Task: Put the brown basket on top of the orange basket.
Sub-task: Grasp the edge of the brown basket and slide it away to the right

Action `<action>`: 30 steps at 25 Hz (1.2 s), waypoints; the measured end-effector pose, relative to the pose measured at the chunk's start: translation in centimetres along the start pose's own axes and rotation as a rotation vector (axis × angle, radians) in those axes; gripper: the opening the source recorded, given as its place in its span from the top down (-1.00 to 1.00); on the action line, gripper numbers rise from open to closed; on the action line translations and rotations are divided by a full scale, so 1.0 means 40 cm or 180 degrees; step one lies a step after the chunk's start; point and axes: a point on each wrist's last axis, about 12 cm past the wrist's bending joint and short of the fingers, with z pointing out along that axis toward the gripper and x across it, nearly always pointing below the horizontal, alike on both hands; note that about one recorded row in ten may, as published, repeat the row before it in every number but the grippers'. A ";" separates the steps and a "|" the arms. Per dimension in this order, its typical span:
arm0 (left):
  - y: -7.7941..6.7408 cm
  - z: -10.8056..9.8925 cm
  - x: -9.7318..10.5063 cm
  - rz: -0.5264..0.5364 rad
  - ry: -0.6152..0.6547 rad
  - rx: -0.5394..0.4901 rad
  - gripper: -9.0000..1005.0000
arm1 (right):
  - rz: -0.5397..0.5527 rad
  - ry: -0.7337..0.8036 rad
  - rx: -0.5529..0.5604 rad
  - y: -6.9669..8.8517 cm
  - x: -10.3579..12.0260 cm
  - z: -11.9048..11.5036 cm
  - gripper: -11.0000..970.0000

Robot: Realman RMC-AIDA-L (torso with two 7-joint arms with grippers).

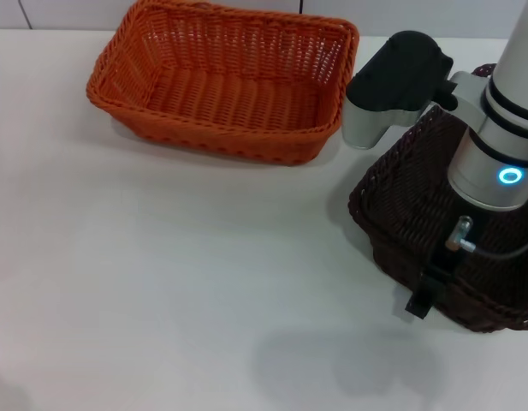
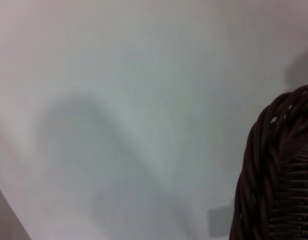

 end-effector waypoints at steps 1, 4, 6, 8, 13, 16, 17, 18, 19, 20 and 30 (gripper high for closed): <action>0.000 0.000 0.000 0.0000 0.0000 0.0000 -0.66 | -0.0003 0.0001 -0.0002 0.000 -0.001 -0.001 -0.42; 0.000 0.000 0.000 -0.0001 -0.0001 0.0000 -0.66 | -0.0026 -0.0027 0.0009 0.002 -0.005 -0.009 -0.38; -0.001 0.001 -0.001 -0.0002 -0.0004 0.0003 -0.66 | -0.0045 -0.0039 0.0022 0.004 -0.007 -0.011 -0.18; -0.002 0.002 -0.002 -0.0003 -0.0007 0.0005 -0.66 | -0.0057 -0.0046 0.0033 0.005 -0.008 -0.011 0.01; 0.001 0.001 -0.001 0.0002 -0.0004 0.0000 -0.66 | -0.0082 -0.0053 0.0012 0.006 -0.010 -0.006 0.29; 0.003 0.001 0.000 0.0006 -0.0001 -0.0004 -0.66 | -0.0080 -0.0073 0.0009 0.005 -0.011 -0.007 0.40; 0.003 0.001 0.000 0.0007 -0.0001 -0.0005 -0.66 | -0.0087 -0.0079 0.0013 0.006 -0.012 -0.007 0.41; 0.003 0.001 0.000 0.0007 -0.0001 -0.0004 -0.66 | -0.0099 -0.0093 0.0025 0.007 -0.013 -0.009 0.42; 0.004 0.001 0.000 0.0007 -0.0001 -0.0005 -0.66 | -0.0114 -0.0114 0.0043 0.008 -0.015 -0.013 0.43; 0.003 0.001 0.000 0.0007 -0.0001 -0.0004 -0.66 | -0.0135 -0.0155 0.0071 0.010 -0.018 -0.020 0.44; -0.001 0.001 0.000 0.0000 -0.0001 0.0002 -0.66 | -0.0134 -0.0643 0.0393 -0.003 -0.040 -0.123 0.52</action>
